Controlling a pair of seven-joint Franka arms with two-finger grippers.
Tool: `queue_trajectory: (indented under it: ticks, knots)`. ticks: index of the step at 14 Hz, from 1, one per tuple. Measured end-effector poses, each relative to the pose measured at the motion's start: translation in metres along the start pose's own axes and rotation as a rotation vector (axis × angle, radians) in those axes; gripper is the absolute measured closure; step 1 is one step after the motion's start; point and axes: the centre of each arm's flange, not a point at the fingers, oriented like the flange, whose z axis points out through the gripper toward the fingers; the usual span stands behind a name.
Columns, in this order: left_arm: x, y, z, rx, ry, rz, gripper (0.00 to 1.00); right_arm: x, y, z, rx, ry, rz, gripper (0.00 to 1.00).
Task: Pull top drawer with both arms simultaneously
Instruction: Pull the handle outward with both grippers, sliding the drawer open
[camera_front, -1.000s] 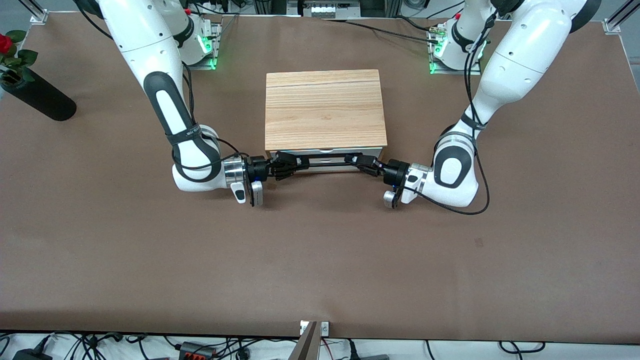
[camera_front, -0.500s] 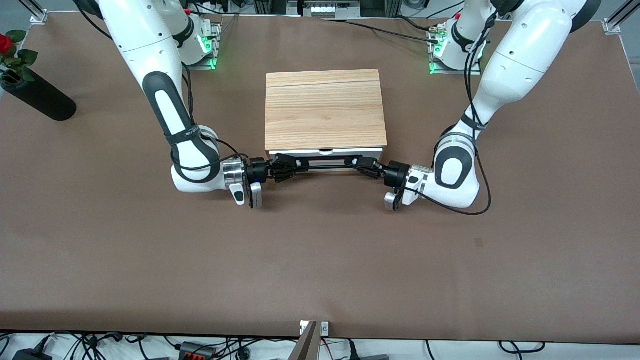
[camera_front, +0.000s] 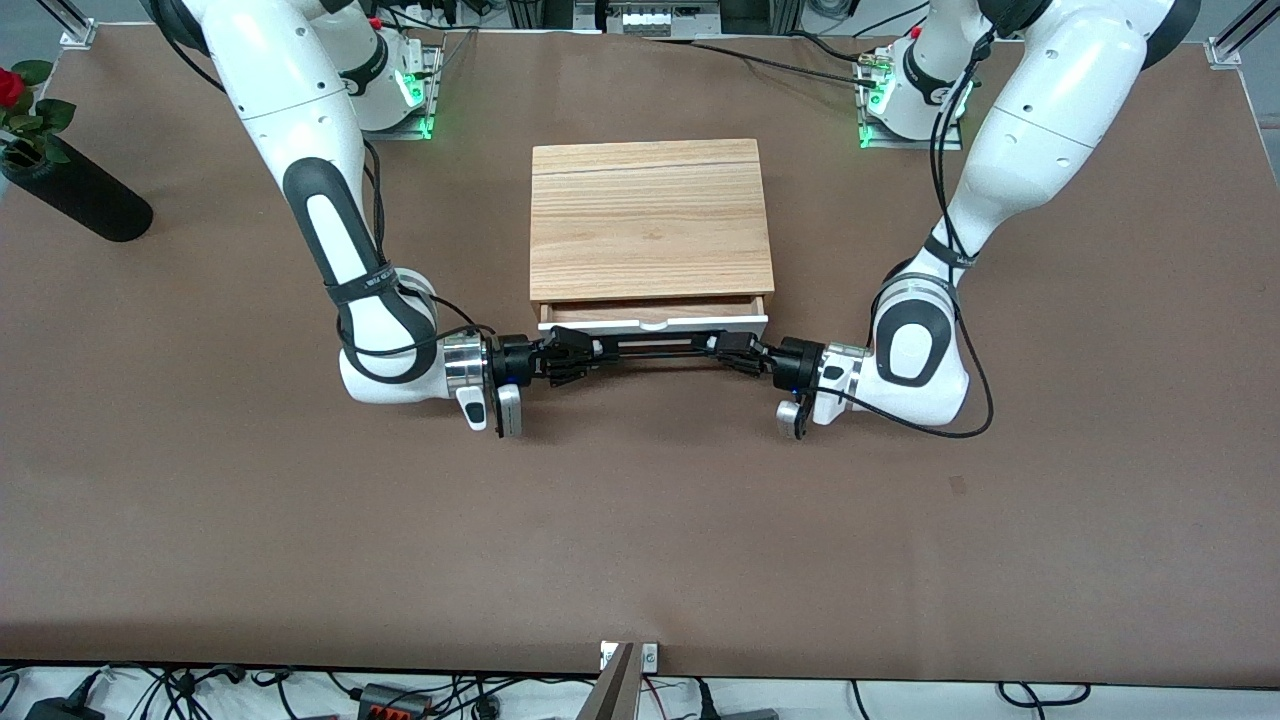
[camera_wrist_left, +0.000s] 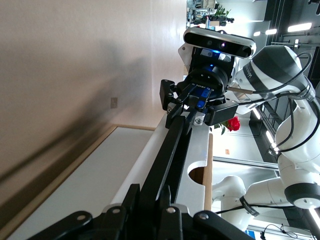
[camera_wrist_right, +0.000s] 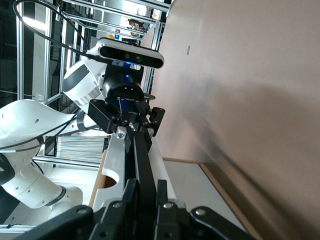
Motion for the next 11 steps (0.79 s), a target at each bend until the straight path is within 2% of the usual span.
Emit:
queue_trajectory:
  ticks: [5,11]
  knots:
    - [0.016,0.002,-0.012,0.004,0.042,0.009,0.80,0.020,0.007,-0.007,0.014,0.020,-0.009,0.81]
    - [0.023,0.002,-0.016,0.007,0.054,0.023,0.82,0.026,0.010,-0.012,0.014,0.031,-0.007,0.81]
